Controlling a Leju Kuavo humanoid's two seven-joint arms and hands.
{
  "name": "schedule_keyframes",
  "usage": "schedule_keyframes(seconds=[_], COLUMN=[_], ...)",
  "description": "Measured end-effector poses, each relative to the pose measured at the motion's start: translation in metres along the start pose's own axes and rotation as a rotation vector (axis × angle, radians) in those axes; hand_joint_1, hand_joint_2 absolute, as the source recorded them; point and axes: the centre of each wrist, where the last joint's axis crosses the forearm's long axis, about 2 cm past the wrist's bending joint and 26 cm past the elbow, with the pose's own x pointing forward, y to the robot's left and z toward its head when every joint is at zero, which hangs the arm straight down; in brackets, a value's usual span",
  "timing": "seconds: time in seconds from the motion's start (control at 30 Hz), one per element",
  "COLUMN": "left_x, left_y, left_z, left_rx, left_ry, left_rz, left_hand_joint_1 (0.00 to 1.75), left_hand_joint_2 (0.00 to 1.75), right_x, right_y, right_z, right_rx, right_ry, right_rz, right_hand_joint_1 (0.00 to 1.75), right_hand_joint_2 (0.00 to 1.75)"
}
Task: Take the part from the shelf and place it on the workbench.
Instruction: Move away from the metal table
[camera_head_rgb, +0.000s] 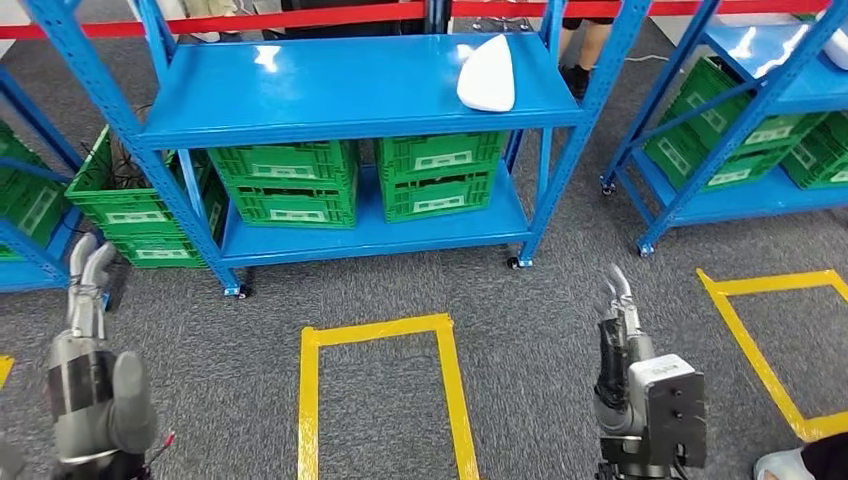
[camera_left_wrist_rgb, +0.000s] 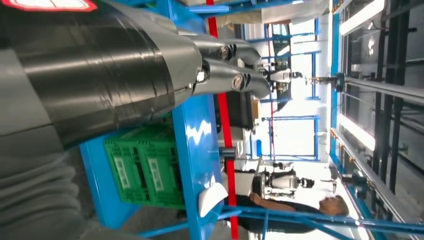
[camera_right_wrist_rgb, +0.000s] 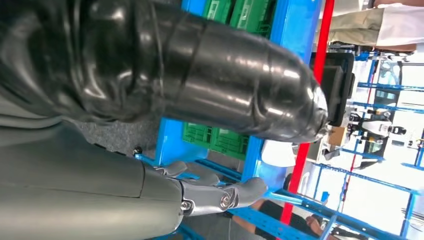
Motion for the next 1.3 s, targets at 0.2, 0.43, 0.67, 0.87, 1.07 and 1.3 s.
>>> schedule_keyframes(seconds=[0.2,0.43,0.67,0.87,1.07,1.3], left_x=[0.0,0.0,-0.0005,-0.0009,-0.0008,-0.0009], left_y=[-0.0003,0.0,0.0006,0.0007,0.0005,0.0005], left_z=[0.0001,-0.0004,0.0002,0.0,-0.0005,-0.0004], left_rx=[0.001,0.003,0.004,0.004,0.005,0.005], left_ry=[0.002,0.0,0.004,0.005,0.003,0.004], left_rz=[0.001,0.001,-0.001,-0.002,-0.001,0.0], left_hand_joint_1=[0.0,0.0,0.0,0.0,0.0,0.0], left_hand_joint_2=[0.0,0.0,0.0,0.0,0.0,0.0], right_x=[-0.0005,0.0003,-0.0002,-0.0001,0.0,-0.0004], right_y=[0.0001,-0.0001,0.0003,0.0004,0.0003,-0.0007], right_z=[-0.0003,-0.0012,-0.0011,-0.0012,-0.0015,-0.0018], right_rx=[0.005,0.003,0.004,0.003,0.0,-0.003], right_ry=[0.009,0.004,0.007,0.007,0.005,0.005], right_rz=[0.001,0.0,0.0,-0.001,0.001,0.005], right_hand_joint_1=[0.0,0.0,0.0,0.0,0.0,0.0], right_hand_joint_2=[0.0,0.0,0.0,0.0,0.0,0.0])
